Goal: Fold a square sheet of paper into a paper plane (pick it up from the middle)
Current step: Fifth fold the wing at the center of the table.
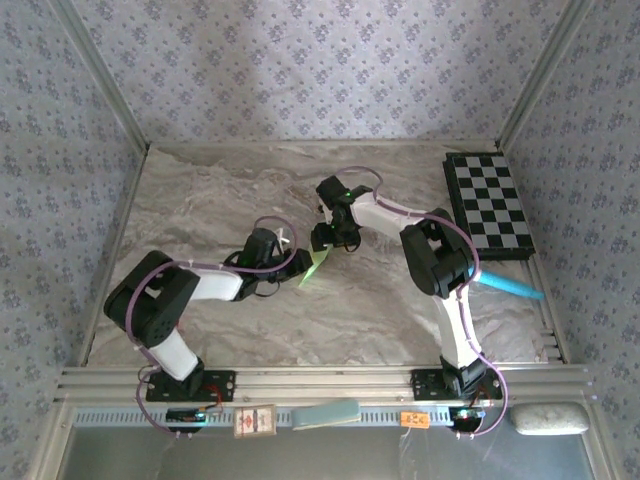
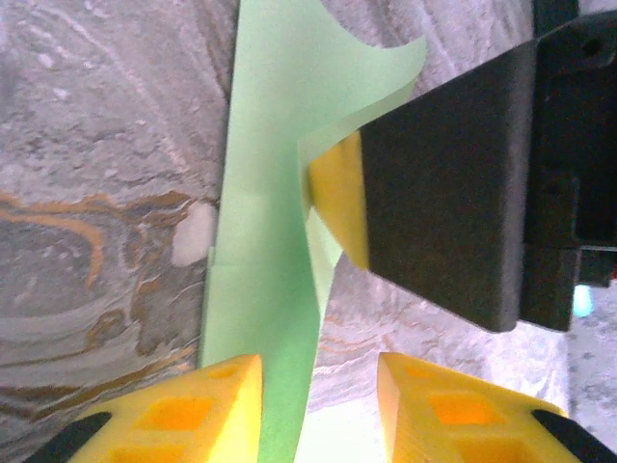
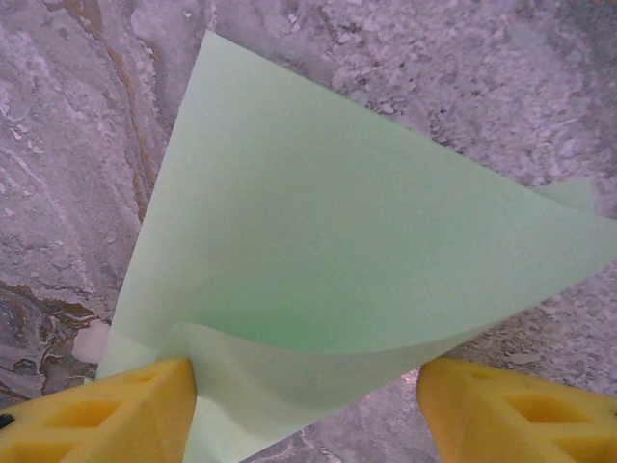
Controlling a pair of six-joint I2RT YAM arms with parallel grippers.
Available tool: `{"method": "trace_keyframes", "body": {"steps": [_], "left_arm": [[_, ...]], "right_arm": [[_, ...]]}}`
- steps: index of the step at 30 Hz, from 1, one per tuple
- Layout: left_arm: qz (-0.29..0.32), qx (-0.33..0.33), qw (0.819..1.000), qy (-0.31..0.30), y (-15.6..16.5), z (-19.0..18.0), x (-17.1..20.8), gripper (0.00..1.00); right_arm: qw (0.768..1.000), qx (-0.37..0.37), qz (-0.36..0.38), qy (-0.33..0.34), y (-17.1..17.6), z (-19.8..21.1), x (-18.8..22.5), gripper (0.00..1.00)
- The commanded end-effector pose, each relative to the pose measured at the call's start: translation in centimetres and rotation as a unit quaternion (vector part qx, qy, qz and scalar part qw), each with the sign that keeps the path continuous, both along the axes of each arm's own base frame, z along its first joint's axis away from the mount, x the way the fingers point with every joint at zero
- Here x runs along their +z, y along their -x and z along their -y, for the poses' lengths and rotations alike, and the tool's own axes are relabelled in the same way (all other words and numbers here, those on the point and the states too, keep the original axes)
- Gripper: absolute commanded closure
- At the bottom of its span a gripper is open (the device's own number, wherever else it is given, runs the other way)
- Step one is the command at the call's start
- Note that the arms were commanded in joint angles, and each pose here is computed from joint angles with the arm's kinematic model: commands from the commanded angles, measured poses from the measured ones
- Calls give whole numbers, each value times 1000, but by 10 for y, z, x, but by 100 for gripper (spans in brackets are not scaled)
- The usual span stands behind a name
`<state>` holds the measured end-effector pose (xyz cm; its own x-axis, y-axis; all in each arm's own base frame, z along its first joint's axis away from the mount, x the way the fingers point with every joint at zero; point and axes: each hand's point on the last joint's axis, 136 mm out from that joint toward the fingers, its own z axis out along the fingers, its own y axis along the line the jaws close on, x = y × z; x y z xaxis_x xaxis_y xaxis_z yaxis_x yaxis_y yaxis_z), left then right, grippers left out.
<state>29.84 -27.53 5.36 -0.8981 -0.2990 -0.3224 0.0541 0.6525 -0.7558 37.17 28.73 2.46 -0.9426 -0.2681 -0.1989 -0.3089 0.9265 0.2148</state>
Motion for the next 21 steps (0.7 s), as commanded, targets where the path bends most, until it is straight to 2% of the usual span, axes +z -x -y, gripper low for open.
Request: {"method": "trace_keyframes", "body": {"steps": [1, 10, 21], "left_arm": [[3, -17, 999, -51, 4, -6, 6, 65], [3, -56, 992, -116, 12, 0, 9, 65], [-10, -71, 991, -117, 7, 11, -2, 71]], "right_arm": [[997, -4, -56, 54, 20, 22, -40, 33], [997, -4, -59, 49, 20, 19, -37, 33], [997, -6, -62, 47, 19, 19, -37, 33]]}}
